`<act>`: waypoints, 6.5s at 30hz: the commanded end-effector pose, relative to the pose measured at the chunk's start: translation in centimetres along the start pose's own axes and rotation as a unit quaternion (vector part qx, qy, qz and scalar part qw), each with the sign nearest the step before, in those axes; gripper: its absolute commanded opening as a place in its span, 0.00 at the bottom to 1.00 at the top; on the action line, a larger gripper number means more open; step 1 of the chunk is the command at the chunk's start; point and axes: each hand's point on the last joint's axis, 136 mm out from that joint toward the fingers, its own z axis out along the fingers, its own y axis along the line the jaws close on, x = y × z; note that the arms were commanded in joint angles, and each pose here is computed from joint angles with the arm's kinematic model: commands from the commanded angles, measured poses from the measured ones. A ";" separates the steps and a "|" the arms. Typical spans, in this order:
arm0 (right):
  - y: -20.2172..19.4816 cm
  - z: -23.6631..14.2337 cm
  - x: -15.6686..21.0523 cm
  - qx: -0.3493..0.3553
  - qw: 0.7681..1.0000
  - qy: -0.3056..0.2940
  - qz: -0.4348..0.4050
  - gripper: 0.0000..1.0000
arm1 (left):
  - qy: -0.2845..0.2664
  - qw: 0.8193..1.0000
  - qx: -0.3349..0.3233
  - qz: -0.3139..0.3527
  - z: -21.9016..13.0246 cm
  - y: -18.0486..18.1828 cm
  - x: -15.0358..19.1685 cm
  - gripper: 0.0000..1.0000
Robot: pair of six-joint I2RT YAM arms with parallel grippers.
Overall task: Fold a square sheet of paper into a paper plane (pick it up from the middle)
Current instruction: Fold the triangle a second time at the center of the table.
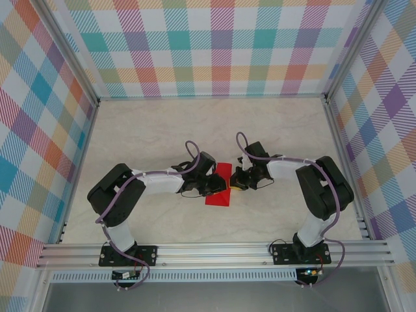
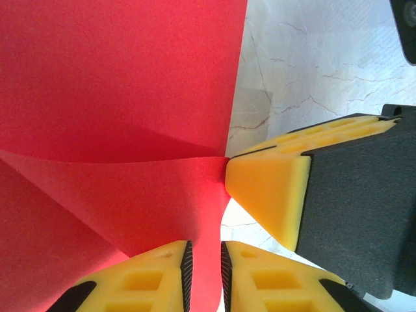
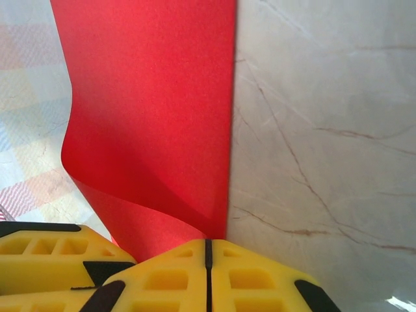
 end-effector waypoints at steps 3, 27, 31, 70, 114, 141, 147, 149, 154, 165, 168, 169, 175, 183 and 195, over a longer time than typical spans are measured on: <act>0.3 0.3 -0.7 0.000 1.000 -0.002 -0.017 0.07 | 0.003 1.000 0.008 0.001 0.3 -0.6 -0.6 0.21; 0.9 0.1 -1.0 -0.015 0.999 -0.010 -0.029 0.08 | 0.005 1.000 0.016 0.004 0.2 -1.0 -0.6 0.21; 1.0 0.0 -1.1 -0.018 0.999 -0.013 -0.032 0.07 | 0.007 1.000 0.007 0.001 0.3 -0.5 -0.5 0.21; -0.2 0.6 -0.1 0.012 1.000 0.006 -0.019 0.08 | 0.013 1.000 -0.001 -0.004 0.9 0.4 -0.2 0.20; 0.6 0.7 -0.8 0.005 1.000 0.000 -0.020 0.15 | 0.003 0.999 -0.044 -0.023 1.0 2.8 0.1 0.19; 0.4 -0.5 -1.1 0.027 0.999 -0.023 -0.014 0.17 | -0.002 1.000 -0.001 -0.001 0.6 1.1 0.0 0.18; 0.4 -0.5 -1.0 0.029 0.999 -0.022 -0.014 0.17 | -0.003 1.000 0.001 0.004 0.5 0.9 -0.2 0.18; 0.3 -0.4 -0.9 0.027 0.999 -0.019 -0.014 0.17 | -0.003 1.000 0.002 0.004 0.6 0.9 -0.2 0.18; 0.6 0.1 -0.7 0.014 1.000 -0.006 -0.018 0.18 | -0.003 1.000 0.005 0.005 0.5 0.7 -0.1 0.18; 0.7 0.9 -0.3 0.009 1.000 0.012 -0.023 0.16 | -0.002 1.000 -0.003 0.000 0.7 1.1 -0.1 0.18; 0.7 0.9 -0.4 0.011 1.000 0.011 -0.023 0.13 | 0.000 1.000 -0.010 -0.002 0.8 1.4 0.0 0.18; 0.7 0.9 -0.4 0.011 1.000 0.010 -0.024 0.11 | 0.001 1.000 -0.013 -0.003 0.8 1.6 0.0 0.18; 0.4 0.9 -0.7 0.025 0.999 0.005 -0.024 0.09 | 0.005 1.000 -0.024 -0.008 1.0 2.2 0.2 0.18; 0.7 0.5 -0.9 0.025 1.000 -0.003 -0.019 0.16 | 0.001 0.998 -0.054 -0.021 1.0 3.6 0.3 0.18; 0.2 -2.1 1.7 0.030 0.999 -0.024 -0.009 0.17 | 0.002 1.000 -0.018 -0.009 1.1 2.2 0.2 0.18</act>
